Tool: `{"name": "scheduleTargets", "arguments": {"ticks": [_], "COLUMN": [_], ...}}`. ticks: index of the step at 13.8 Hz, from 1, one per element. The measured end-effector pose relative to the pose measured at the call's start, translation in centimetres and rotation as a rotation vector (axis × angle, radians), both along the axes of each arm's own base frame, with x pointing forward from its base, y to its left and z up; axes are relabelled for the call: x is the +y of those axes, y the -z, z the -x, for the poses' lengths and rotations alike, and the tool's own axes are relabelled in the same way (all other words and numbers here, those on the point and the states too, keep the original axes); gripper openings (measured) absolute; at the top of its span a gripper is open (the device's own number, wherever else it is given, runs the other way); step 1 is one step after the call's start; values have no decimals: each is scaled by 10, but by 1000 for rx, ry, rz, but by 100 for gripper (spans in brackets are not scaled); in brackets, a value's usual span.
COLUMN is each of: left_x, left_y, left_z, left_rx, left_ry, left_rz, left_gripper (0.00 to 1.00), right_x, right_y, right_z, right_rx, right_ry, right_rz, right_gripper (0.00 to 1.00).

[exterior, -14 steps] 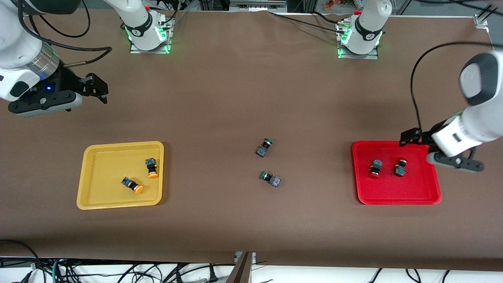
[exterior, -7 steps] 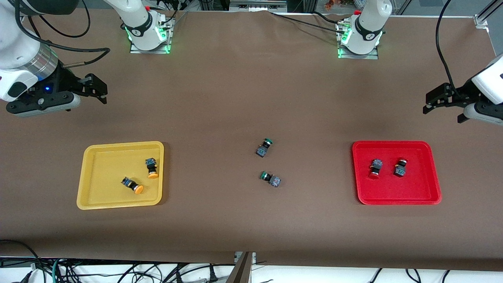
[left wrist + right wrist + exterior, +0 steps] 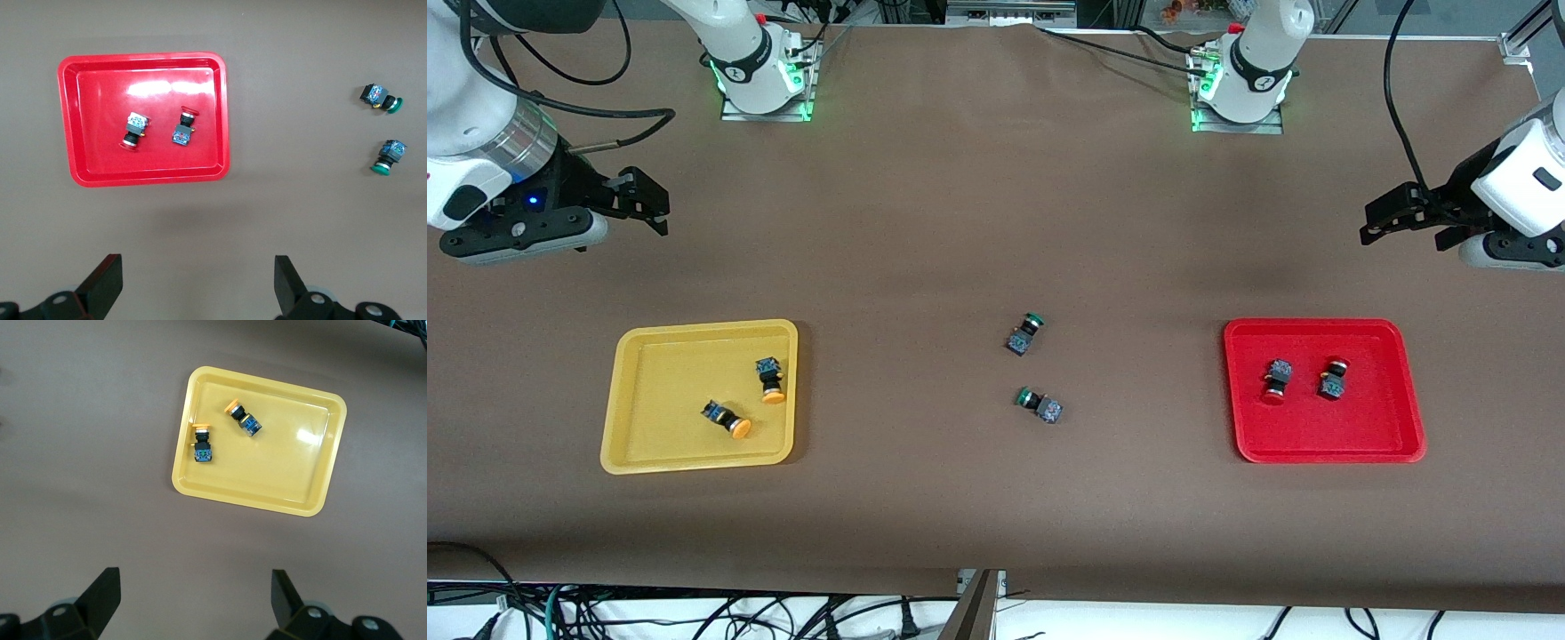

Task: Place red and yellow buttons in trays

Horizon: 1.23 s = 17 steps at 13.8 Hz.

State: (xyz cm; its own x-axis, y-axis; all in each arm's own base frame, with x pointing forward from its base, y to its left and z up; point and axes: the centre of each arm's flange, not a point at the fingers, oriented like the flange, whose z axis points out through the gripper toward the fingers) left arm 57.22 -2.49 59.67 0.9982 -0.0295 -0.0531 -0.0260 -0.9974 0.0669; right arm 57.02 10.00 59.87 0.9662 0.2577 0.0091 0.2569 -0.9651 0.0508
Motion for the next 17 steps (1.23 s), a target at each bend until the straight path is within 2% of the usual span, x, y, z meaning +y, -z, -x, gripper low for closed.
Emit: {"name": "scheduleTargets", "arguments": {"ticks": [4, 11, 17], "left_x": [5, 8, 14], "left_y": [8, 4, 7], "left_z": [-3, -15, -18], "left_rx": [17, 8, 11], "left_ry": [-1, -6, 1], "left_rz": [-1, -5, -74], "left_gripper": [100, 100, 100], "right_x": [0, 0, 3], "right_y": [1, 1, 1], "right_z": [0, 0, 0], "right_rx": [1, 2, 7], "right_ry": [0, 1, 2], "right_rz": [0, -3, -27], "right_gripper": [100, 100, 100]}}
